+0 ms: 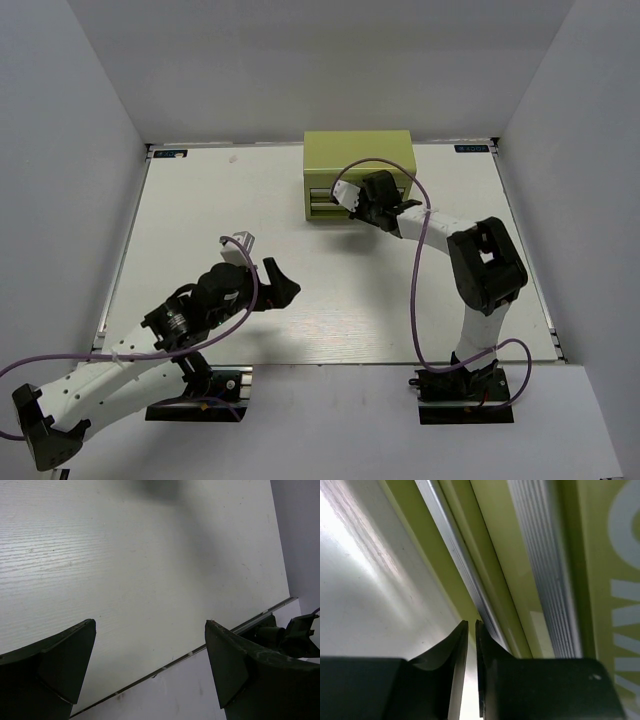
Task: Sort the stationery into containers
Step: Close the drawer in the storage box, then reset both arms
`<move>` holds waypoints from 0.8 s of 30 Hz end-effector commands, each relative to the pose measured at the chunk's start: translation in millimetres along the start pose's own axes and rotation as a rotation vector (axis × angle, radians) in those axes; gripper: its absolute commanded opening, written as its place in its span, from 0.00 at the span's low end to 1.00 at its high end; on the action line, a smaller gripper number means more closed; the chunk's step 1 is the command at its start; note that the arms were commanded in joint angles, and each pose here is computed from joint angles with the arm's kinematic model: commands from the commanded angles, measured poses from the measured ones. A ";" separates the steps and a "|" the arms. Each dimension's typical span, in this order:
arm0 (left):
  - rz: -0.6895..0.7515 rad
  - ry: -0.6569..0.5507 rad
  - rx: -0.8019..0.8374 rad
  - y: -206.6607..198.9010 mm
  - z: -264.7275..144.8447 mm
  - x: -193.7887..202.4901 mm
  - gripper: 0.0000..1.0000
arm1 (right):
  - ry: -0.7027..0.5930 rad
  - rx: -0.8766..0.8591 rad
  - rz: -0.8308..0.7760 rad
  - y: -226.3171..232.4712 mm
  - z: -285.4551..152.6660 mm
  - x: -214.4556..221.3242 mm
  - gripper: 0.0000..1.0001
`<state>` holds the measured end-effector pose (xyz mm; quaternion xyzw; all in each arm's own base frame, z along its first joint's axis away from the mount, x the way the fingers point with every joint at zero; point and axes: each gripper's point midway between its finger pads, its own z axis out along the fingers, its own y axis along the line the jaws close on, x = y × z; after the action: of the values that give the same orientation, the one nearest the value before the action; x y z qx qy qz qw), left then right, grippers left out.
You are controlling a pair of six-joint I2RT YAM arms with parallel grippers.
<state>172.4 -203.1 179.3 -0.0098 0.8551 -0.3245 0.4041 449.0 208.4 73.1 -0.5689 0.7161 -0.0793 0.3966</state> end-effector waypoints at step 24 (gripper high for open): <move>0.037 -0.030 0.063 -22.8 15.7 -14.1 1.00 | -0.325 0.046 0.636 -16.7 -193.1 -56.8 0.90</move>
<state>182.2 -216.1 169.3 -0.0025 0.8546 -0.3244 0.4055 341.8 213.4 243.5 -0.4038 0.7327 0.1366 0.5304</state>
